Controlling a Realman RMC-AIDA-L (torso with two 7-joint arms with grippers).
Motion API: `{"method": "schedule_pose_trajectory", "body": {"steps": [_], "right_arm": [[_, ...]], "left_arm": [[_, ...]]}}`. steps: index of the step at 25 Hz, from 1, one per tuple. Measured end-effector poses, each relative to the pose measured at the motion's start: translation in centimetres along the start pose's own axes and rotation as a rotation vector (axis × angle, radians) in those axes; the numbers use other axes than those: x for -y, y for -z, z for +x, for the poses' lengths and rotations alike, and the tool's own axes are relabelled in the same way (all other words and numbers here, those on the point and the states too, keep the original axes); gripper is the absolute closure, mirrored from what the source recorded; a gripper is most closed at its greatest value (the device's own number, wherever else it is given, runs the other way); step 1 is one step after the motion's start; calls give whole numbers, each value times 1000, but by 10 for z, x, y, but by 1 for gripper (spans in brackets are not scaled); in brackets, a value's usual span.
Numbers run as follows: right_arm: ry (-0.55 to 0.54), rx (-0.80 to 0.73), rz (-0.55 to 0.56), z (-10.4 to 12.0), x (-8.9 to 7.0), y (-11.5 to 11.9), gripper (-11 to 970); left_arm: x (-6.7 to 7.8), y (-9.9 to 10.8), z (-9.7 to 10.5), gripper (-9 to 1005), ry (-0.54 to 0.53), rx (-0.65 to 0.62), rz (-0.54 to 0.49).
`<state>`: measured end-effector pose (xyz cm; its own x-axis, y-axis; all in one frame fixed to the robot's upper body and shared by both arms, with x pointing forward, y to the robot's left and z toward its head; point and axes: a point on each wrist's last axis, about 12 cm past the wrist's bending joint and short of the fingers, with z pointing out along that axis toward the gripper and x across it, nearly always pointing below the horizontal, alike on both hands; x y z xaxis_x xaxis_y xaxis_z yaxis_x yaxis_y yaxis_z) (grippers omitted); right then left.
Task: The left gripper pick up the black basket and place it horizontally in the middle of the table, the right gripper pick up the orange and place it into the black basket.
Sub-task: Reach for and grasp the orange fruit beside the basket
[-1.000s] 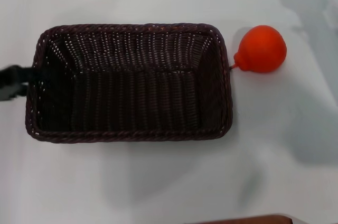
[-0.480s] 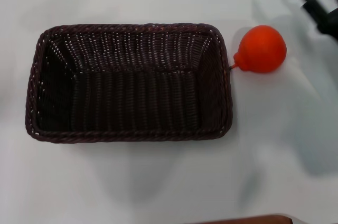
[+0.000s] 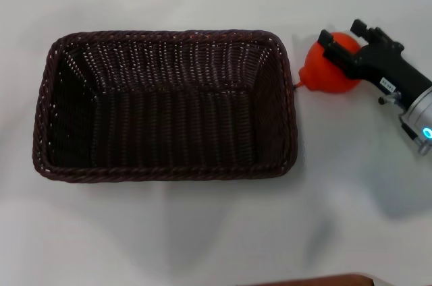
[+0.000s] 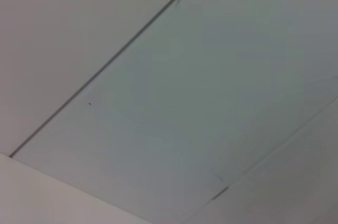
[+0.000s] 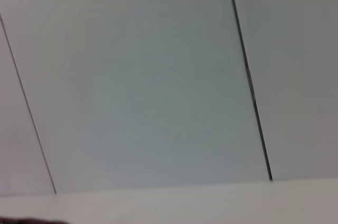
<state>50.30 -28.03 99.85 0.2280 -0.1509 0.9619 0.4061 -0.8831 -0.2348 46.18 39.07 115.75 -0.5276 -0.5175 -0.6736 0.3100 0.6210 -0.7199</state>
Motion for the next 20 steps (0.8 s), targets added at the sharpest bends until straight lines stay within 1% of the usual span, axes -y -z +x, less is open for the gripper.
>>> {"method": "schedule_pose_trajectory", "body": {"steps": [6,12,17,20], "right_arm": [[-4,85,-3,-11,1,0,161],[4,99,10,-12,3,-1,367],[-11,45,41,-7,7,1,500],[-43,-19,67,0,8,5,520]], "left_arm": [[2,0,2,85,8,-11,33],[1,-1,8,84,31,-26,59],[0,-1,11,85,40,-29,70],[-1,-1,12,85,51,-23,83]]}}
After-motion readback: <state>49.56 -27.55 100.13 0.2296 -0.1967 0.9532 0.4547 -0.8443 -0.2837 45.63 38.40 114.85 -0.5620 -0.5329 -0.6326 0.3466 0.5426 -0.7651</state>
